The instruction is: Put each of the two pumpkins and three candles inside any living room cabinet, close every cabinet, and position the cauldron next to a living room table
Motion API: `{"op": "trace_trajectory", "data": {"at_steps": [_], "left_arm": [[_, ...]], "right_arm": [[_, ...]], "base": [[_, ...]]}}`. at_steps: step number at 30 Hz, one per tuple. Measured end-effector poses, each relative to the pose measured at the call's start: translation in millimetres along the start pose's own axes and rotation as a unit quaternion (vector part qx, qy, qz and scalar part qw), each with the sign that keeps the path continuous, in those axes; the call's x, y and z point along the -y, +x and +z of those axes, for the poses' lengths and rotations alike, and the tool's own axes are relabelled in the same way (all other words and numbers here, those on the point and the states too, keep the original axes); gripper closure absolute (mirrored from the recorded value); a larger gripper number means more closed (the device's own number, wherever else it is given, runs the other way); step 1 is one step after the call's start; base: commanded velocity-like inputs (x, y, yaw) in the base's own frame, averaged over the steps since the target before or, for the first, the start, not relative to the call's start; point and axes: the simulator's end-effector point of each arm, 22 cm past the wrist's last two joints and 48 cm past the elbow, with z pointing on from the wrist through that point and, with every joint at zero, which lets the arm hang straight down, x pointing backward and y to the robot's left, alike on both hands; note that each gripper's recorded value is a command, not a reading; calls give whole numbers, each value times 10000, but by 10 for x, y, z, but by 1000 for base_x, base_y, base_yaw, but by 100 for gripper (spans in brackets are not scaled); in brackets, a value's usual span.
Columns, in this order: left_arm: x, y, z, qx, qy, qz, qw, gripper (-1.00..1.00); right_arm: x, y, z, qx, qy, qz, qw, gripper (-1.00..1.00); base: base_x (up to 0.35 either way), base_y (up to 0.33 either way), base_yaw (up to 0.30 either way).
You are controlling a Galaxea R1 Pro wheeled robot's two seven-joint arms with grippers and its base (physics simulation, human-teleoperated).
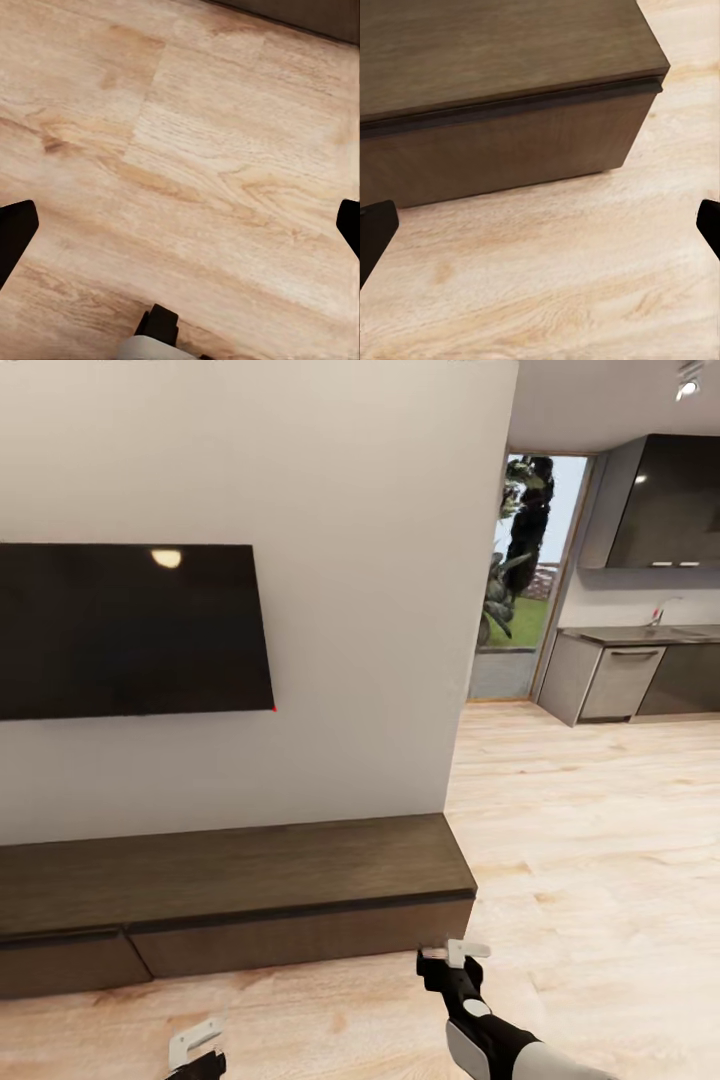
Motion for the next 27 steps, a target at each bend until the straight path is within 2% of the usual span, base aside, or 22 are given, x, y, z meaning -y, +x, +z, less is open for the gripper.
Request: {"op": "trace_trajectory", "data": {"at_steps": [6,11,16,21,24,27], "left_arm": [[-73,157,-48,-182,17,64,9998,-100],[-93,441,-120,-454,-52,158,9988,-100],[-232,666,-186,-687,-204,247,9971,-100],[-455,944,-267,-925,-386,341,9944,-100],[-509,1101,-320,-1022,-343,372,9935,-100],[-572,1267,-381,-1131,-326,403,9922,-100]], "right_arm": [[18,156,-109,-142,15,-8,9999,-100],[35,510,-281,-409,25,-13,9992,-100],[81,886,-480,-692,56,-24,9976,-100],[283,1486,-800,-1167,251,-28,9928,-100],[408,1694,-935,-1376,417,73,9896,-100],[635,1900,-1073,-1627,746,275,9835,-100]], "base": [[0,0,0],[0,0,0],[0,0,0],[0,0,0],[0,0,0],[0,0,0]]}}
